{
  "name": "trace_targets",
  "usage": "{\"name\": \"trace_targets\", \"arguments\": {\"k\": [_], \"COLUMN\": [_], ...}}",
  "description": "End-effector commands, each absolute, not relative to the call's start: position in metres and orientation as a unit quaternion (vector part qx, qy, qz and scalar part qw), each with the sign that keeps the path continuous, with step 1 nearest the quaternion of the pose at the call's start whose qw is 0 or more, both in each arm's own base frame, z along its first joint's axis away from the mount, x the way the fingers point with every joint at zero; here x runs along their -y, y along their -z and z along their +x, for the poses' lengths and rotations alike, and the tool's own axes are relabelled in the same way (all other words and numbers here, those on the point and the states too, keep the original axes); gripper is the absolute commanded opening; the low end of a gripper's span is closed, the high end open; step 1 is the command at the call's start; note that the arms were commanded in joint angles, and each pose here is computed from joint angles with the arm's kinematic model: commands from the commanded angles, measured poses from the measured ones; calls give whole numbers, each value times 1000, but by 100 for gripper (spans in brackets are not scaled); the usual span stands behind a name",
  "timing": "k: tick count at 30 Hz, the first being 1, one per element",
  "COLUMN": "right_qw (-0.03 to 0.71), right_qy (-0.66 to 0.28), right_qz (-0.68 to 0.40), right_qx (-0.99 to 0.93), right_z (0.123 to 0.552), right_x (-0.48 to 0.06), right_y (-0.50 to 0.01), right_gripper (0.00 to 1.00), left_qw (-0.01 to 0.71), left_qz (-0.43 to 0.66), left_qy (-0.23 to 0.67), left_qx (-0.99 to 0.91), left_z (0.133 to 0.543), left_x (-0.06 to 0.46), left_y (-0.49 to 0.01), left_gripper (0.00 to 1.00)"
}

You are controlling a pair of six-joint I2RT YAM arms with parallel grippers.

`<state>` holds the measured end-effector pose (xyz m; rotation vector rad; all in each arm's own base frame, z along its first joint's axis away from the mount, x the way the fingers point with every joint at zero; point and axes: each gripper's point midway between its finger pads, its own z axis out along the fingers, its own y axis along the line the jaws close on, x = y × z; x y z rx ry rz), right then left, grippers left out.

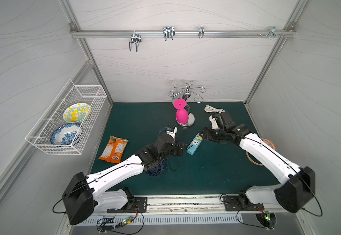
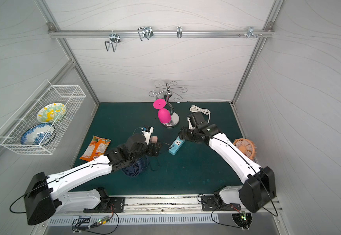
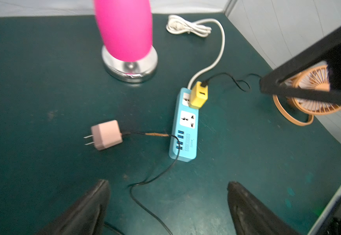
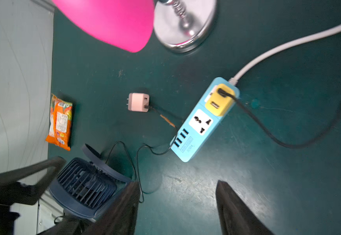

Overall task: Unplug the desk fan from the power strip
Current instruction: Adjust the socket at the center of the board.

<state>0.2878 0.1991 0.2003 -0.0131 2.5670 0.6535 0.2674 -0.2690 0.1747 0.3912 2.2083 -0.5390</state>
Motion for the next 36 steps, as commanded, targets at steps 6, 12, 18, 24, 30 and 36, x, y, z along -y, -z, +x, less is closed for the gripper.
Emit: {"name": "trace_targets", "arguments": {"k": [6, 12, 18, 24, 30, 36], "right_qw": [235, 231, 233, 230, 232, 232], "right_qy": [-221, -229, -230, -232, -232, -235], "right_qz": [50, 55, 60, 66, 68, 69], "right_qx": [-945, -944, -943, -943, -942, -941], "right_z": [262, 262, 265, 266, 267, 267], "right_x": [-152, -151, -150, -149, -148, -148], "right_y": [-184, -181, -181, -176, -176, -176], "right_gripper": [68, 68, 68, 67, 67, 67], "left_qw": [373, 329, 302, 275, 291, 318], "left_qz": [139, 133, 115, 107, 111, 143], "left_qy": [313, 297, 298, 316, 298, 260], "left_qx": [-862, -886, -898, -902, -903, -901], "left_z": [263, 264, 263, 267, 284, 304], "left_x": [332, 341, 341, 350, 350, 351], "left_y": [-145, -105, -77, -59, -54, -53], "left_gripper": [97, 98, 99, 99, 100, 100]}}
